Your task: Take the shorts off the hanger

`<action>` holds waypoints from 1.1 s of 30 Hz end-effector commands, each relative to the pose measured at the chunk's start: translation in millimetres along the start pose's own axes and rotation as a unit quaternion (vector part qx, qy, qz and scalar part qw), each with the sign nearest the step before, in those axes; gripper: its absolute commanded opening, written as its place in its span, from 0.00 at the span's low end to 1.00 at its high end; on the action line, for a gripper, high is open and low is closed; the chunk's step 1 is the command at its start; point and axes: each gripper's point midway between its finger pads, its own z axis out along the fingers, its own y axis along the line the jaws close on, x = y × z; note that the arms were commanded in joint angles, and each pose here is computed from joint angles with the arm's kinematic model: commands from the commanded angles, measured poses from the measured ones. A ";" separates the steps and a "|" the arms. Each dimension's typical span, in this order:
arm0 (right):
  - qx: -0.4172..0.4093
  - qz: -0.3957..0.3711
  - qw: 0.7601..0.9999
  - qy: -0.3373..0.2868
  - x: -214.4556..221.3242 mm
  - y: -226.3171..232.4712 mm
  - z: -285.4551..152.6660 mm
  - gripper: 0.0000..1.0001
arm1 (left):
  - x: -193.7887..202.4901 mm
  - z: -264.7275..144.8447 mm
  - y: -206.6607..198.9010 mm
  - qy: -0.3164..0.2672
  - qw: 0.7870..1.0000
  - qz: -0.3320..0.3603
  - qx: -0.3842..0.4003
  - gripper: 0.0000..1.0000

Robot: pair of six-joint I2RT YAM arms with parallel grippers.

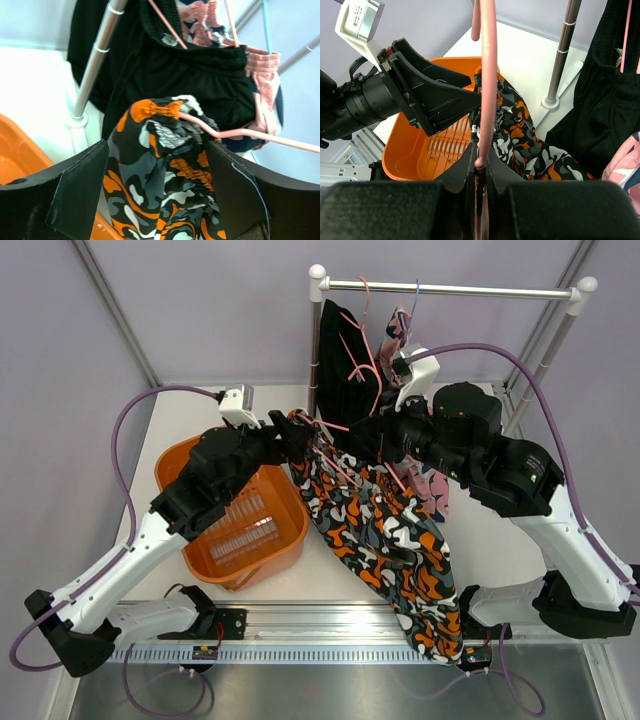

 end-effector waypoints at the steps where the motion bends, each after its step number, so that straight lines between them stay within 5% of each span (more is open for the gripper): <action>1: -0.010 0.000 0.999 -0.037 -25.7 7.1 -9.6 0.00 | -16.7 0.2 -22.6 -0.022 0.999 0.000 0.045 0.83; 14: -0.013 0.000 0.999 -0.037 -28.4 8.3 -13.4 0.00 | -7.6 19.7 -19.0 -0.006 1.000 0.001 0.017 0.61; 20: 0.002 -0.004 0.999 -0.034 -23.0 0.7 -16.2 0.00 | -13.5 19.1 -11.7 -0.016 1.000 0.001 -0.007 0.01; 33: -0.005 -0.005 0.999 -0.038 -18.3 -2.5 -35.3 0.00 | -27.8 21.3 41.0 -0.047 0.985 0.018 -0.165 0.00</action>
